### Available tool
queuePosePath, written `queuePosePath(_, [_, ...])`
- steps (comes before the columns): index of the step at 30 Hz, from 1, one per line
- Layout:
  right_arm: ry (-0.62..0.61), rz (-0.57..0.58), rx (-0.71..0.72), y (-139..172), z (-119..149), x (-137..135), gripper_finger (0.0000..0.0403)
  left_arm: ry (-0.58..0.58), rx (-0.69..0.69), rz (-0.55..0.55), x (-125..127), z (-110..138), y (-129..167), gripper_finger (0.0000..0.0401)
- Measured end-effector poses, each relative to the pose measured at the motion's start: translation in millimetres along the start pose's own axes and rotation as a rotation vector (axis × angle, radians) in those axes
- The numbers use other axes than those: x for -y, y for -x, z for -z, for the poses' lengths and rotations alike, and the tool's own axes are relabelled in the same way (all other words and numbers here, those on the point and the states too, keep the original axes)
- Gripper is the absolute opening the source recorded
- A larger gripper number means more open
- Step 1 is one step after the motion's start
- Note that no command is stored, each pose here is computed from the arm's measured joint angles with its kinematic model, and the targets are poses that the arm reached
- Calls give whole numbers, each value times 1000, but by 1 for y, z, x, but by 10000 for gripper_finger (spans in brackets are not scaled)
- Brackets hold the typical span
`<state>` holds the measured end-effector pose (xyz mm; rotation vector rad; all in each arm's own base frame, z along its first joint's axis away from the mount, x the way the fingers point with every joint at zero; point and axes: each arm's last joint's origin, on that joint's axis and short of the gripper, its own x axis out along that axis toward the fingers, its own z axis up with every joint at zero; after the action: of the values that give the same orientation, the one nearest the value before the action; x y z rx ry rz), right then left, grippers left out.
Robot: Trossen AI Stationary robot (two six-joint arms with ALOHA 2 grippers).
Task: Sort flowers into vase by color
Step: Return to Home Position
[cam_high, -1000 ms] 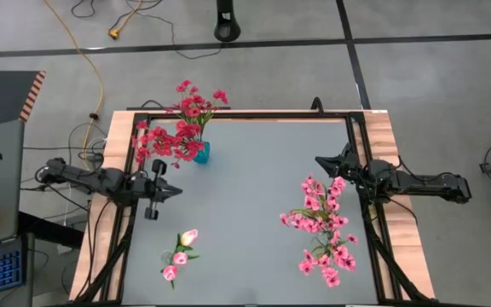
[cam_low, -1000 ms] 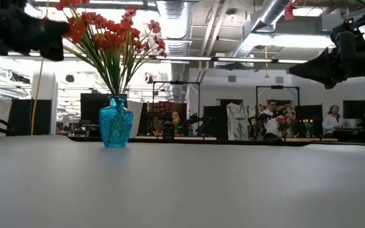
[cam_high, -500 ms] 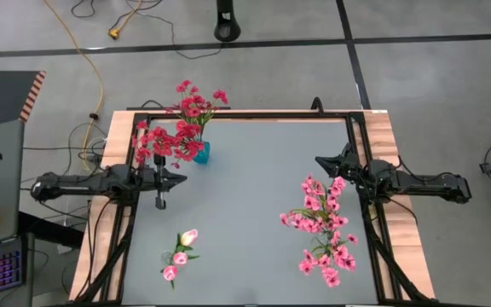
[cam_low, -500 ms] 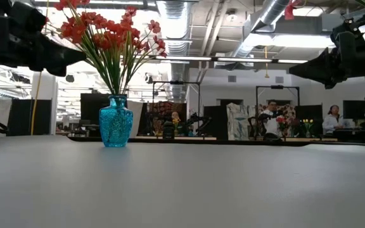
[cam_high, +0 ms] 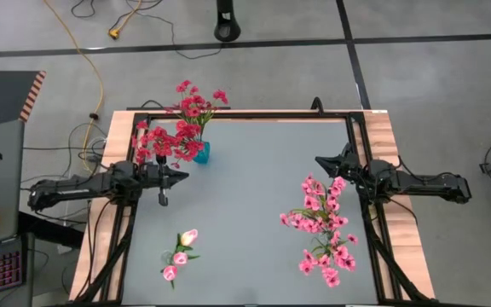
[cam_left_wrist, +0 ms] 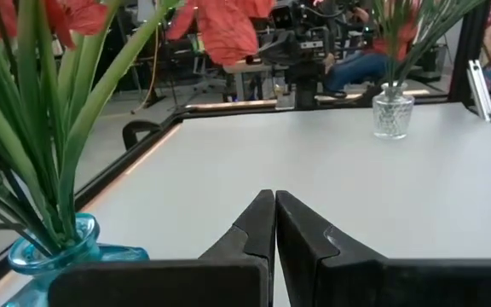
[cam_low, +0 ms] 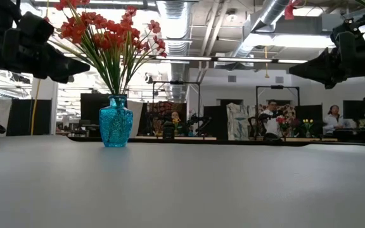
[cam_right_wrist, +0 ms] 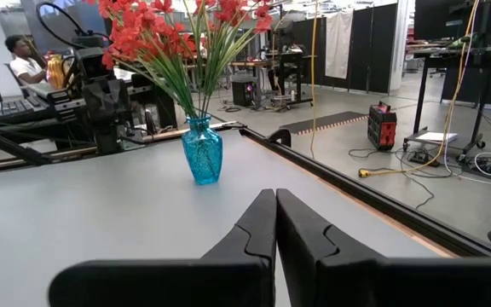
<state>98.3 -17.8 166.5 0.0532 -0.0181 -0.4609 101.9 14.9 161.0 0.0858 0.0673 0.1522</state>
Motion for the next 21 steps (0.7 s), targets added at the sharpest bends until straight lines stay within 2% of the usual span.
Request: queuePosePath(21, [0, 0, 0, 0, 0, 0, 38, -40, 1, -5, 0, 0, 0, 0])
